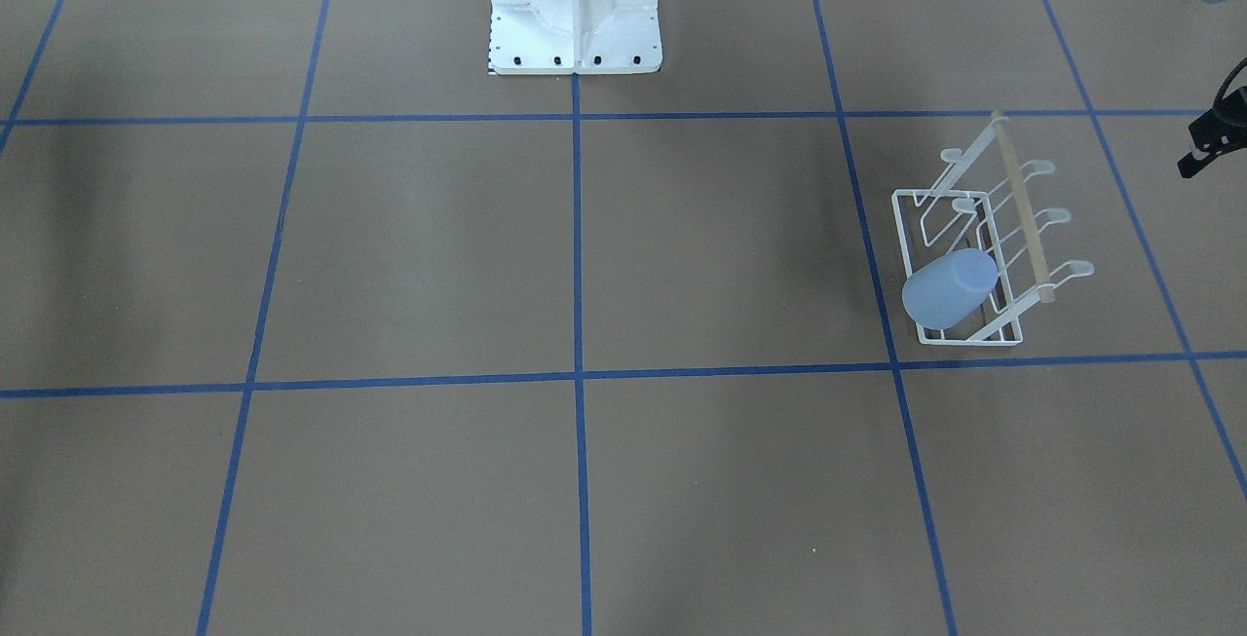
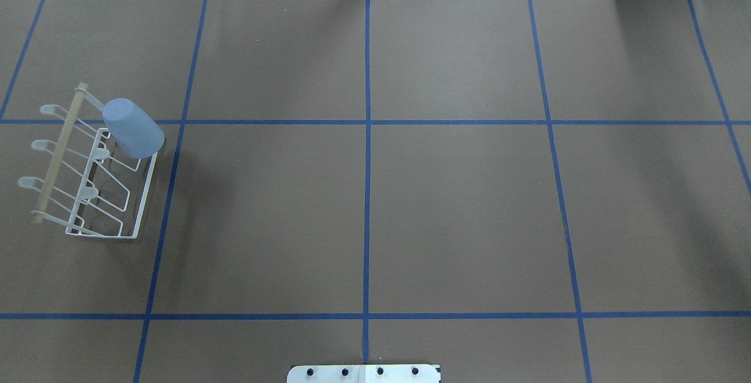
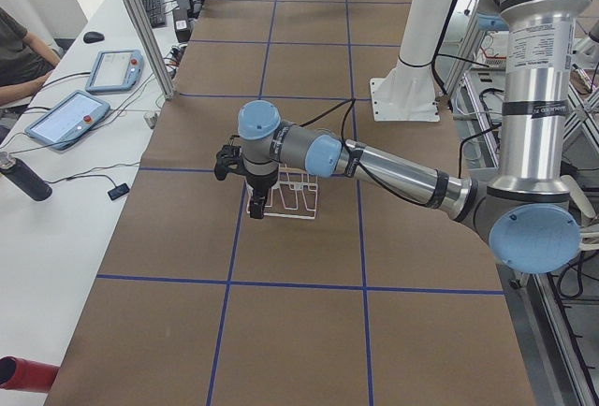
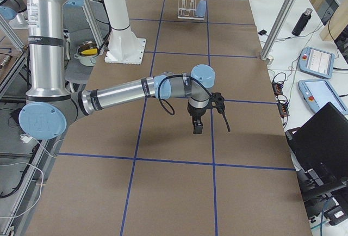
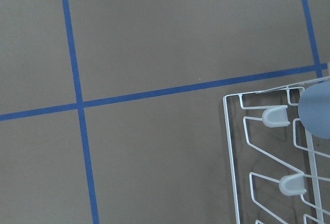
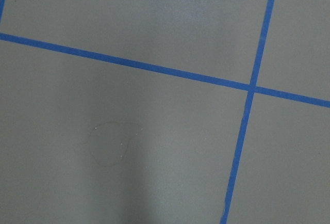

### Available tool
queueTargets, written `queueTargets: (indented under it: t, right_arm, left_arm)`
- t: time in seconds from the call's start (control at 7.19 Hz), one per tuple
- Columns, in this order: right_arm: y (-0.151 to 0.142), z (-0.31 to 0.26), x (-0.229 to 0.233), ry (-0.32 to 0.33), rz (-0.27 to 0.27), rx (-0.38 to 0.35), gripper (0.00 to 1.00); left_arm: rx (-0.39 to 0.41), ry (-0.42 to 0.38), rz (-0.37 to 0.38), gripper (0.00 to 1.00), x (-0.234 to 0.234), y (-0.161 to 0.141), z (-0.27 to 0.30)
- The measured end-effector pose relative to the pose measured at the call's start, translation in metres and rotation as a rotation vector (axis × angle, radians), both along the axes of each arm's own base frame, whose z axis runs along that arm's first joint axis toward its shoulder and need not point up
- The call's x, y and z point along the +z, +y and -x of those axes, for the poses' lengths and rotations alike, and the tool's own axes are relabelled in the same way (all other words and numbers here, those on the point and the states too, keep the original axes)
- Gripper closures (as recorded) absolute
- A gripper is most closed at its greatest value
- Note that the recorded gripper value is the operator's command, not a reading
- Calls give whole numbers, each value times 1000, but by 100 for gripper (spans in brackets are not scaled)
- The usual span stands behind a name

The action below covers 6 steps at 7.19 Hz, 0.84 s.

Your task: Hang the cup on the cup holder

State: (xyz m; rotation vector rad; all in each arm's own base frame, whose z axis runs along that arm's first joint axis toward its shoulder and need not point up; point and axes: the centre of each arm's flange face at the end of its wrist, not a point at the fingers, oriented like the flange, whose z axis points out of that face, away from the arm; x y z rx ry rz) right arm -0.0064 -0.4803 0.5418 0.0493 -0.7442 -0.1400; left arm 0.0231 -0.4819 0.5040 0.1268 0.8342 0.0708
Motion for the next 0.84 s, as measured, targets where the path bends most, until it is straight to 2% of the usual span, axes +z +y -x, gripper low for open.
queueTargets:
  t: [0.28,0.84]
  right_arm:
    - [-1,0,-3,-2,31,39,0]
    - [-2,0,-3,-2,34,49,0]
  left_arm:
    - [-16,2,26,2,4,2,0]
    - [-19,-5,37,2,15,26,6]
